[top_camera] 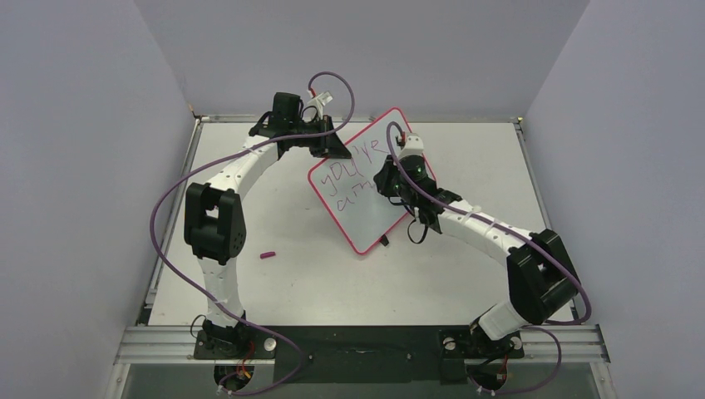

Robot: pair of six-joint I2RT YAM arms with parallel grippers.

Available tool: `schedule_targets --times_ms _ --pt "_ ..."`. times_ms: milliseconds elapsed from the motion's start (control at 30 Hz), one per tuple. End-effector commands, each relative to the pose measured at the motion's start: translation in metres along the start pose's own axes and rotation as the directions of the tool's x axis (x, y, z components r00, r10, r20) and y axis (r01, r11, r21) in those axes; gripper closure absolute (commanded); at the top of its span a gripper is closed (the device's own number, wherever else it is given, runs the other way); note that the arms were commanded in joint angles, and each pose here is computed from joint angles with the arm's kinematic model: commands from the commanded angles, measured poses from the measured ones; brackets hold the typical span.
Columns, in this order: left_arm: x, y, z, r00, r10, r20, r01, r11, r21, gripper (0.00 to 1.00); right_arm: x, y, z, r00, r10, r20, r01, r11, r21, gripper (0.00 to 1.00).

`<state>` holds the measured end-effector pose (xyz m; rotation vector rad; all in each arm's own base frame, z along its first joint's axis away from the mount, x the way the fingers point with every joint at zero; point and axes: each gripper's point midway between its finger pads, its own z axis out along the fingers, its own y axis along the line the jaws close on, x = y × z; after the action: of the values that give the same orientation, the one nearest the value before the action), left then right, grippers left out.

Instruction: Write a sentence on the whiteboard

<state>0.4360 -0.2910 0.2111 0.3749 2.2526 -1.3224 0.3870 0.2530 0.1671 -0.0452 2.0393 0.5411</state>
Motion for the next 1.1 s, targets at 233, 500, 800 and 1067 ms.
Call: schedule_targets --times_ms 233,500,800,1067 --pt "-0.019 -0.061 -0.023 0.994 0.096 0.060 -0.103 0.987 0.123 1.00 -0.068 0.006 -0.031 0.951 0.185 0.246 -0.138 0.971 -0.196 1.00" --pt "-0.019 -0.062 -0.024 0.994 0.090 0.067 -0.098 0.988 0.123 1.00 -0.069 -0.022 -0.032 0.854 0.401 0.331 -0.318 0.907 -0.277 1.00" --pt "-0.018 -0.063 -0.023 0.994 0.083 0.070 -0.091 0.988 0.125 1.00 -0.077 -0.014 -0.025 0.798 0.501 0.337 -0.369 0.846 -0.385 1.00" --pt "-0.018 -0.064 -0.024 0.994 0.084 0.074 -0.093 0.987 0.128 1.00 -0.067 -0.017 -0.008 0.813 0.497 0.302 -0.390 0.851 -0.351 1.00"
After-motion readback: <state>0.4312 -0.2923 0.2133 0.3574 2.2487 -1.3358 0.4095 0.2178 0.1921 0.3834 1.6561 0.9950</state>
